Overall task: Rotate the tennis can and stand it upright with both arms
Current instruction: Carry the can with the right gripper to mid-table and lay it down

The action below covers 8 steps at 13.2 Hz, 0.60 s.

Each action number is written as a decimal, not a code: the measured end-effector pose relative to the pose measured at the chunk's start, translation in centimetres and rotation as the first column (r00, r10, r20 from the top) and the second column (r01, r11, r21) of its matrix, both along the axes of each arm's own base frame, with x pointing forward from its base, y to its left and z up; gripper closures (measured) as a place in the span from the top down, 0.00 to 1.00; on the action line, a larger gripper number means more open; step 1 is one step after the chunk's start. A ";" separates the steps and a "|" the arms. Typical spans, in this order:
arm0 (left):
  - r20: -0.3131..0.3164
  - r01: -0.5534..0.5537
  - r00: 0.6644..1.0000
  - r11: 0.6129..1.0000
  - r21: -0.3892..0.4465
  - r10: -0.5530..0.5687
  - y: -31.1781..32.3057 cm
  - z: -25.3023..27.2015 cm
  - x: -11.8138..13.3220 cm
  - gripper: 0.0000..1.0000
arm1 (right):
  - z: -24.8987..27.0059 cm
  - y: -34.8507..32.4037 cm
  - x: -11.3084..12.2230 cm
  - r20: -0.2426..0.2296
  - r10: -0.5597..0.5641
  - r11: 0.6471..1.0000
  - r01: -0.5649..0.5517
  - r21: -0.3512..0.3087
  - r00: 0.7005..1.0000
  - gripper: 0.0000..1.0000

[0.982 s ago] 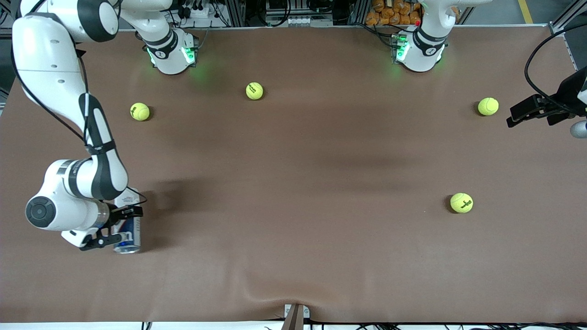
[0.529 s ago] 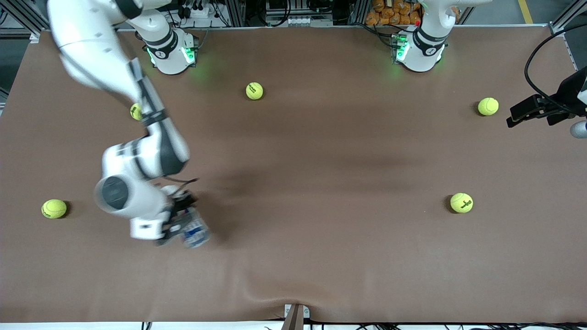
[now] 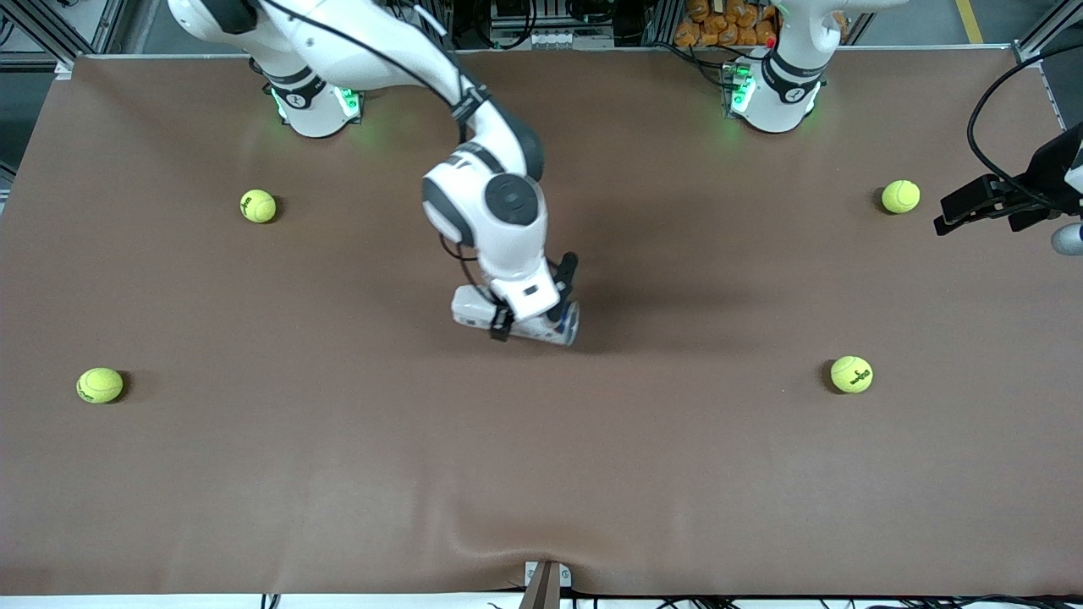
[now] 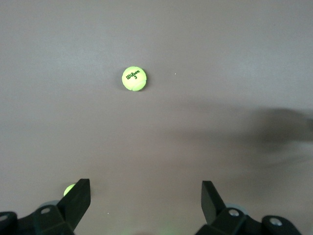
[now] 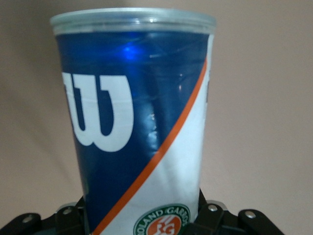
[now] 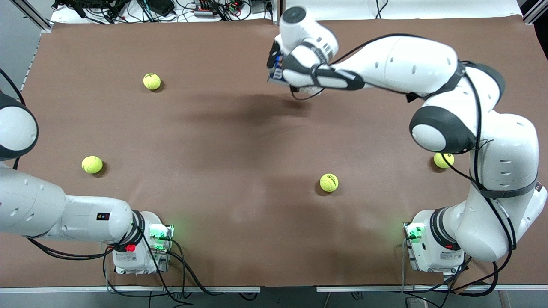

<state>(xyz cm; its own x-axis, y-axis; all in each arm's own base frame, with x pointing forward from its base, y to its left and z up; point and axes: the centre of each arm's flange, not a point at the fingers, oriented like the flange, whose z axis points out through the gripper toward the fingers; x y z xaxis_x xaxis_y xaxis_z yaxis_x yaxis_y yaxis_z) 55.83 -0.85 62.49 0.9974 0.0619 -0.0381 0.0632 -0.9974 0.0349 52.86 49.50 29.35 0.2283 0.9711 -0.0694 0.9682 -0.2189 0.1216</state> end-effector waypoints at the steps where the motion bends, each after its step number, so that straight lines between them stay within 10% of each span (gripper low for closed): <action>1: 0.000 0.000 1.000 1.000 0.000 0.000 0.0 0.0 0.0 1.00 | -1.2 1.3 -1.0 0.016 0.042 0.999 -0.042 -0.009 0.999 0.76; 8: -0.011 0.000 1.000 1.000 -0.002 0.000 0.0 -0.6 0.3 1.00 | -7.7 4.1 -2.8 0.060 0.269 0.963 -0.267 -0.042 0.961 0.77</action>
<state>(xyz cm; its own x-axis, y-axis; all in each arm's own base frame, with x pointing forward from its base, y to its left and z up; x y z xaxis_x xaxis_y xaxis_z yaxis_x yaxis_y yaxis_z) 56.09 -0.90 61.91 0.9969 0.0616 -0.0488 0.0634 -0.9973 0.0359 50.02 53.61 21.67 -0.0347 0.9948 -0.0960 0.9808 0.0523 0.1880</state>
